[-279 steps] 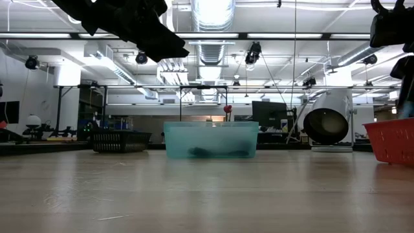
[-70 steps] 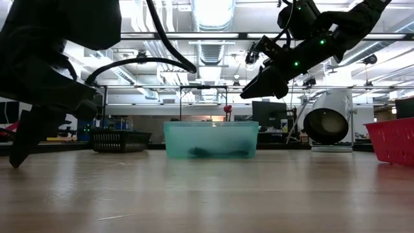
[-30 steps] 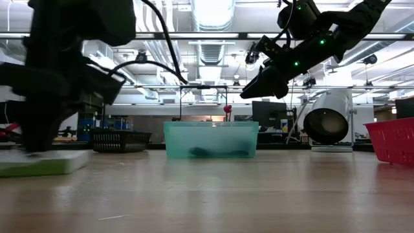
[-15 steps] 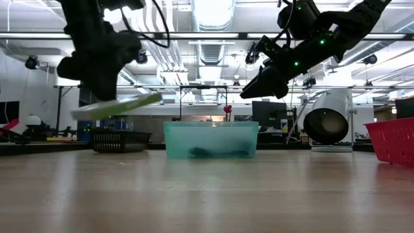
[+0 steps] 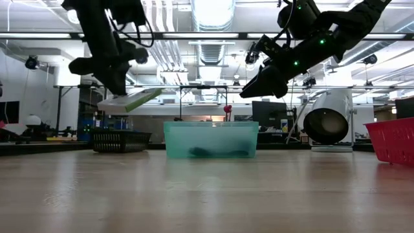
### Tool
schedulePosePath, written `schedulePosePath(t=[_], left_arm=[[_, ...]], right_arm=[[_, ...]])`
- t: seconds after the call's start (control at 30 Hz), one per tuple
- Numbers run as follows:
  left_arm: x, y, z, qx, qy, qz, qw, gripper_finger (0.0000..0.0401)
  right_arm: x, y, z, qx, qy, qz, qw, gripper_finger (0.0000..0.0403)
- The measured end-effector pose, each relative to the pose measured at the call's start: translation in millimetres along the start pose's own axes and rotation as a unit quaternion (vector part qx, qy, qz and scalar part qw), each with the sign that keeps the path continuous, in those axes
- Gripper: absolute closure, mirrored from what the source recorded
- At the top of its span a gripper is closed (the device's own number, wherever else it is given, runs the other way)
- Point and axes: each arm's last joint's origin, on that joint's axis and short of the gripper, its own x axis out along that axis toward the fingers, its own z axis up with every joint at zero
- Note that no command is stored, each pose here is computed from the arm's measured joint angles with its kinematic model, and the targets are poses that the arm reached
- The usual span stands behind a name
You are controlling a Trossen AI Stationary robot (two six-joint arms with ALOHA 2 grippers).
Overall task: Pick and place items into bin
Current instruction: Put the white card reader box into the black bin
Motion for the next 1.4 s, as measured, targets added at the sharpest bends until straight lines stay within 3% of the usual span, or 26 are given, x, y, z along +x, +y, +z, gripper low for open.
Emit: schedulePosePath(t=[0.4,0.7,1.1,1.4], left_arm=[[20.3,49.2,56.2,-0.028,-0.021,0.072,0.997,0.0397],[45.7,83.7,78.1,-0.087,-0.011,0.123,0.989,0.0397],[89.8,87.1,84.7,-0.074,0.059,0.123,0.988,0.0397],[95.7,85.4,85.1,-0.027,0.083,0.108,0.990,0.0385]], right_arm=[[0.0,0.0,0.1,0.000,-0.001,0.000,1.000,0.0177],[0.0,-0.1,0.2,0.000,-0.001,0.000,1.000,0.0177],[0.0,0.0,0.2,-0.009,-0.001,0.000,1.000,0.0177],[0.0,-0.1,0.1,-0.009,-0.001,0.000,1.000,0.0177]])
